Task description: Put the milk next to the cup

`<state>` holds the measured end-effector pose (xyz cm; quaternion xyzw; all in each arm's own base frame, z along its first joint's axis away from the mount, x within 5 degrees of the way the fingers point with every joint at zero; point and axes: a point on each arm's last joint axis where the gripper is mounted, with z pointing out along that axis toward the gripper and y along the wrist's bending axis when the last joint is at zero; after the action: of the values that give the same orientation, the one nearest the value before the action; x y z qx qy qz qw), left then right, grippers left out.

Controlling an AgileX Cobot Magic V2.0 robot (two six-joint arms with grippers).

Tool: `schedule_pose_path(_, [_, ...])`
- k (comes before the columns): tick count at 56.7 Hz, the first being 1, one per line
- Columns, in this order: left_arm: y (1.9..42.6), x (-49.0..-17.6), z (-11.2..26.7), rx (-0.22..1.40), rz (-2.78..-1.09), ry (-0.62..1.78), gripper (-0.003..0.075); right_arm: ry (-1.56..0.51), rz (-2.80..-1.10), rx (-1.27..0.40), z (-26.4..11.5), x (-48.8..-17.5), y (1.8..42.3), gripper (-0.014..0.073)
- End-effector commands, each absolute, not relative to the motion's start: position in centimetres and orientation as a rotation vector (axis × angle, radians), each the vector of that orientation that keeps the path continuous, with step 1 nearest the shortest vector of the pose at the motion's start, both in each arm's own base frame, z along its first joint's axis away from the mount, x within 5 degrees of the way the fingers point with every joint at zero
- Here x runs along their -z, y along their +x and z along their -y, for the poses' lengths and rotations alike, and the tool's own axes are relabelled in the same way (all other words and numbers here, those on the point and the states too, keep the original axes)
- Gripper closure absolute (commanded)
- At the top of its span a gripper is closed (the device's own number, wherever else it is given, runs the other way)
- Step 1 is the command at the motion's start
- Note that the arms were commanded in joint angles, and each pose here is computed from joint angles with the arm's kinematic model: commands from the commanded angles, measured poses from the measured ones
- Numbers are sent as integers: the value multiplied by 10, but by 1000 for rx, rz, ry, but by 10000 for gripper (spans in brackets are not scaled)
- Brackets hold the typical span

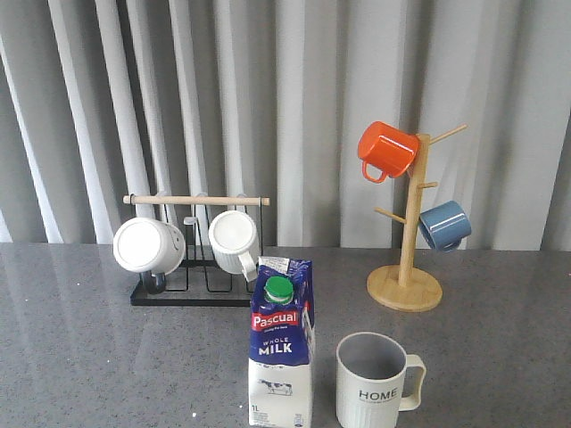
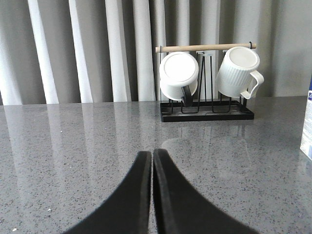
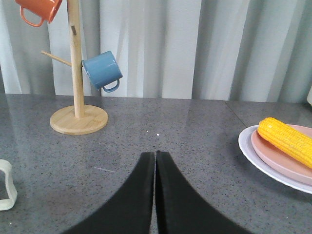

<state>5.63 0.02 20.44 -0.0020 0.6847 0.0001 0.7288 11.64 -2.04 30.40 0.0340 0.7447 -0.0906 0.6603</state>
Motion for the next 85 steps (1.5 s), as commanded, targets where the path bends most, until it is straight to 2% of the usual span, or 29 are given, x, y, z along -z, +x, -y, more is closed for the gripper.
schedule_pose_path(1, [54,-217,0,9,-1412,-7,727,15,-1606,243,19,-318,117,598])
schedule_pose_path(14, [54,-217,0,8,-1412,-6,727,55,-1499,196,15,-322,94,598])
schedule_pose_path(31, [54,-217,0,8,-1412,-6,727,100,-1374,48,6,-244,69,598])
schedule_pose_path(39, [54,-217,0,8,-1412,-6,727,125,-1357,0,4,-217,61,598])
schedule_pose_path(57, [54,-217,0,8,-1412,-6,727,-54,-1443,-53,-4,-207,55,598])
schedule_pose_path(85, [54,-217,0,8,-1412,-6,727,-83,-1514,-74,-5,-200,56,598])
